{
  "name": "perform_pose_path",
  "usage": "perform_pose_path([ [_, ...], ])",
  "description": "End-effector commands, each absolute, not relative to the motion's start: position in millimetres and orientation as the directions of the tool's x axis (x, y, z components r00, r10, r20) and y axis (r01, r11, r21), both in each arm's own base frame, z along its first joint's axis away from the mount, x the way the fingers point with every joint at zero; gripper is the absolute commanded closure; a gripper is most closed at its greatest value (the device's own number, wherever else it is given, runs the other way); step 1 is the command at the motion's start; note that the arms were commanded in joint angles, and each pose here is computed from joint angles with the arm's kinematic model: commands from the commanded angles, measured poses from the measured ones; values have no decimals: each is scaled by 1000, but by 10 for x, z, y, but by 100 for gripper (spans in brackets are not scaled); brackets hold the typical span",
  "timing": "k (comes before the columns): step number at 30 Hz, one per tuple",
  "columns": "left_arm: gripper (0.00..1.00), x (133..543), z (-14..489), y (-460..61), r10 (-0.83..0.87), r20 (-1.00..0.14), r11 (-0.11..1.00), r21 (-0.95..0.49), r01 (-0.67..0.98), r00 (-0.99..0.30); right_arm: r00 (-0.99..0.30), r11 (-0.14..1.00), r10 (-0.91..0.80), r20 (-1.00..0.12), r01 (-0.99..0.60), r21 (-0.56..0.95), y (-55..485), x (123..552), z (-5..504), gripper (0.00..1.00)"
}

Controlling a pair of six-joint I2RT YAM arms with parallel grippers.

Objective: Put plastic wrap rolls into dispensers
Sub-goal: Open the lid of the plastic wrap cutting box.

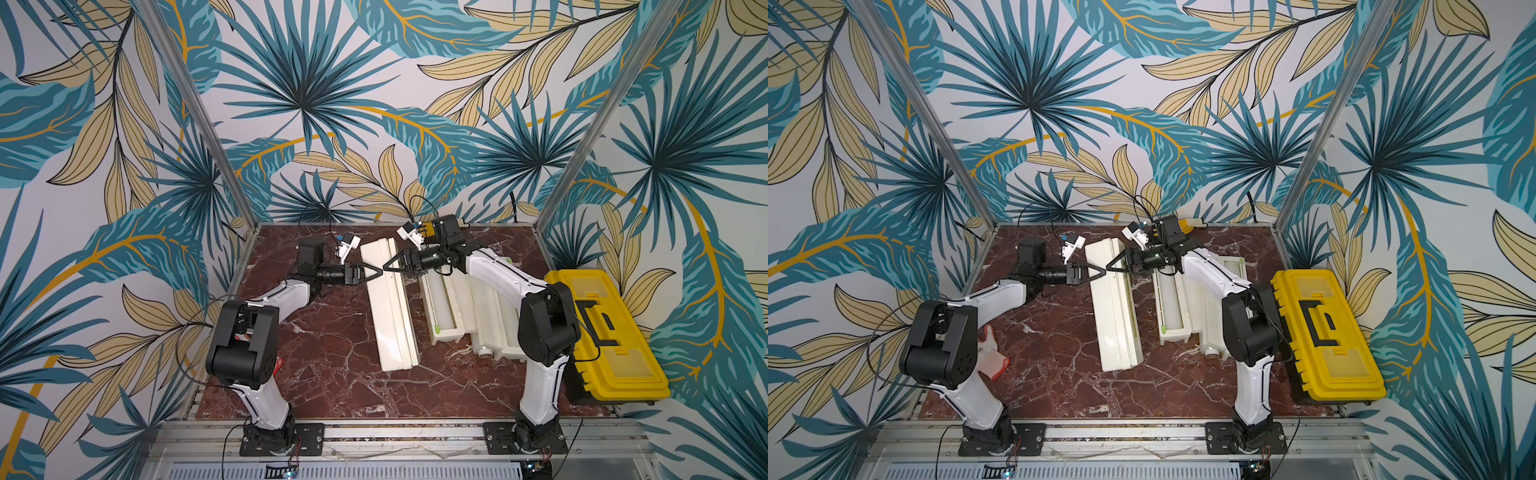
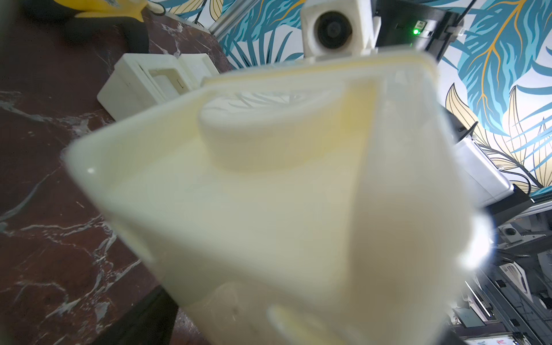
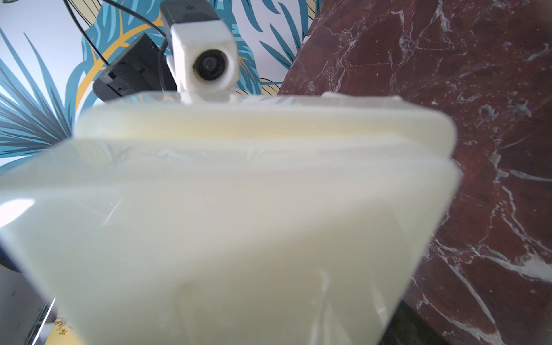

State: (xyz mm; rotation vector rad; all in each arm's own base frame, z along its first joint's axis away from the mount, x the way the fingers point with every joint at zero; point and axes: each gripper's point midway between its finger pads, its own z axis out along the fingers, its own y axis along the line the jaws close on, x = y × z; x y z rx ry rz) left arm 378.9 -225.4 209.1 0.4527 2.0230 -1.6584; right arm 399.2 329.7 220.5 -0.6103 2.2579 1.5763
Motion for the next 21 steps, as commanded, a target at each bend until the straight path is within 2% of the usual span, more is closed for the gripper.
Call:
perform_pose_path([
  [1, 0, 3821, 2215, -2412, -23, -608, 179, -783, 595, -793, -832, 126, -161, -531, -551, 825, 3449, 3922, 2499, 32],
  [3, 0, 3840, 2171, -2440, -25, -602, 190, -787, 587, -798, -833, 111, -145, -533, -549, 828, 3460, 3949, 2539, 32],
  [9, 29, 4031, 1994, -2469, -75, -551, 265, -814, 516, -831, -852, 109, -114, -512, -523, 846, 3481, 3988, 2537, 33],
  [10, 28, 4070, 1947, -2475, -90, -540, 288, -819, 497, -837, -857, 111, -108, -505, -515, 850, 3482, 3997, 2525, 33],
  [11, 18, 4106, 1906, -2472, -106, -529, 308, -823, 478, -842, -862, 121, -97, -498, -507, 853, 3482, 4012, 2508, 34],
  [13, 9, 4153, 1855, -2485, -129, -523, 342, -821, 457, -843, -865, 138, -82, -494, -501, 854, 3469, 4036, 2480, 34],
  [18, 0, 4181, 1820, -2559, -148, -518, 375, -818, 437, -842, -880, 182, -70, -470, -474, 861, 3448, 4051, 2354, 34],
  [21, 0, 4234, 1751, -2554, -185, -494, 411, -824, 389, -850, -885, 195, -60, -461, -463, 865, 3438, 4057, 2320, 34],
])
